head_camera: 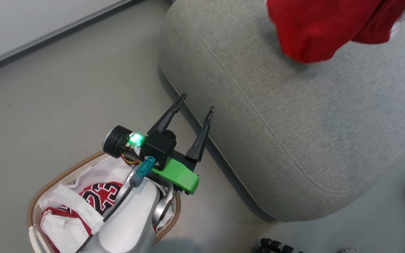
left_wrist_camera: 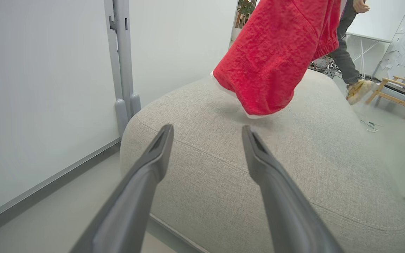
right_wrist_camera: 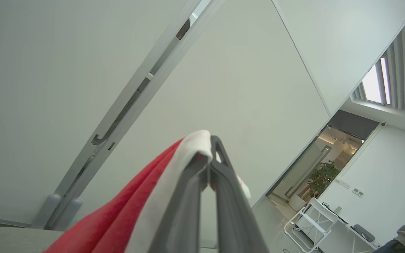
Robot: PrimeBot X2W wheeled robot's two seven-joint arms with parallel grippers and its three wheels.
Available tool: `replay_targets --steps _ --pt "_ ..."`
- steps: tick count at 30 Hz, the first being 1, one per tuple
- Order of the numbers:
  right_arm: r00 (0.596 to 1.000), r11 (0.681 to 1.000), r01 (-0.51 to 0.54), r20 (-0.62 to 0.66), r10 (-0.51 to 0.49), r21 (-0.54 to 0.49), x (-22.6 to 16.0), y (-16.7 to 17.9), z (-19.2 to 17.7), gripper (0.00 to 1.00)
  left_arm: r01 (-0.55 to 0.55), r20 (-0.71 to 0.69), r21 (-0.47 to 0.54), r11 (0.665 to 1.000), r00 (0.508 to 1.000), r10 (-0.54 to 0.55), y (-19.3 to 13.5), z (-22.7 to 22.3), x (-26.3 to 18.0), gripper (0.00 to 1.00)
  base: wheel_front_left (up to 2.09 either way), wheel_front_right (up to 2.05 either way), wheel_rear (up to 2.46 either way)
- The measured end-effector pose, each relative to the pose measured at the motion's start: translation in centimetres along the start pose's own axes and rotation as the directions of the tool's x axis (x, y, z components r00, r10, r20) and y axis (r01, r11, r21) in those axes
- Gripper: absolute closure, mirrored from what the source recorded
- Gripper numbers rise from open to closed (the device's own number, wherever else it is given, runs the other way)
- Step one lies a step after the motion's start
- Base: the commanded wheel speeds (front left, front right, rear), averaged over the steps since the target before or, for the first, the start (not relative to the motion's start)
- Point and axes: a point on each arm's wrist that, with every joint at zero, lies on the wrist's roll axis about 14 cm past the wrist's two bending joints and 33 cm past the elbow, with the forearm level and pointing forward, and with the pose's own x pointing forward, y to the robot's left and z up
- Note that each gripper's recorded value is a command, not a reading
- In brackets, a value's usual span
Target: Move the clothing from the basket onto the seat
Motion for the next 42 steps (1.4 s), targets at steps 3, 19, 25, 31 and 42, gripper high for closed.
replay_targets --steps 3,19,25,31,42 --pt "0.998 1.000 0.005 -0.062 -0.003 0.021 1.1 1.1 -2.8 1.00 -0.007 0.000 -0.010 1.000 1.000 0.007 1.0 -0.6 0.1 0.00 0.00 0.00 0.00" --pt "0.748 0.972 0.011 -0.647 0.148 0.235 -11.8 16.5 -24.6 1.00 -0.137 -0.100 -0.058 0.989 0.986 0.131 7.1 -6.3 -2.8 0.00 0.00 0.00 0.00" --pt "0.687 0.956 0.093 -0.713 0.139 0.277 -16.9 17.7 -25.2 0.00 -0.176 -0.114 -0.050 0.983 0.979 0.169 7.6 -5.9 -3.9 0.00 0.00 0.00 0.00" --pt "0.686 0.948 0.139 -0.718 0.116 0.286 -20.4 16.3 -23.2 0.00 -0.210 -0.106 -0.026 0.977 0.973 0.206 7.0 -4.1 -5.1 0.00 0.00 0.00 0.00" --pt "0.839 0.886 0.174 -0.536 0.096 0.431 -17.2 16.1 -16.5 0.00 -0.323 -0.060 0.025 0.946 0.944 0.324 7.1 -0.3 -8.3 0.00 0.00 0.00 0.00"
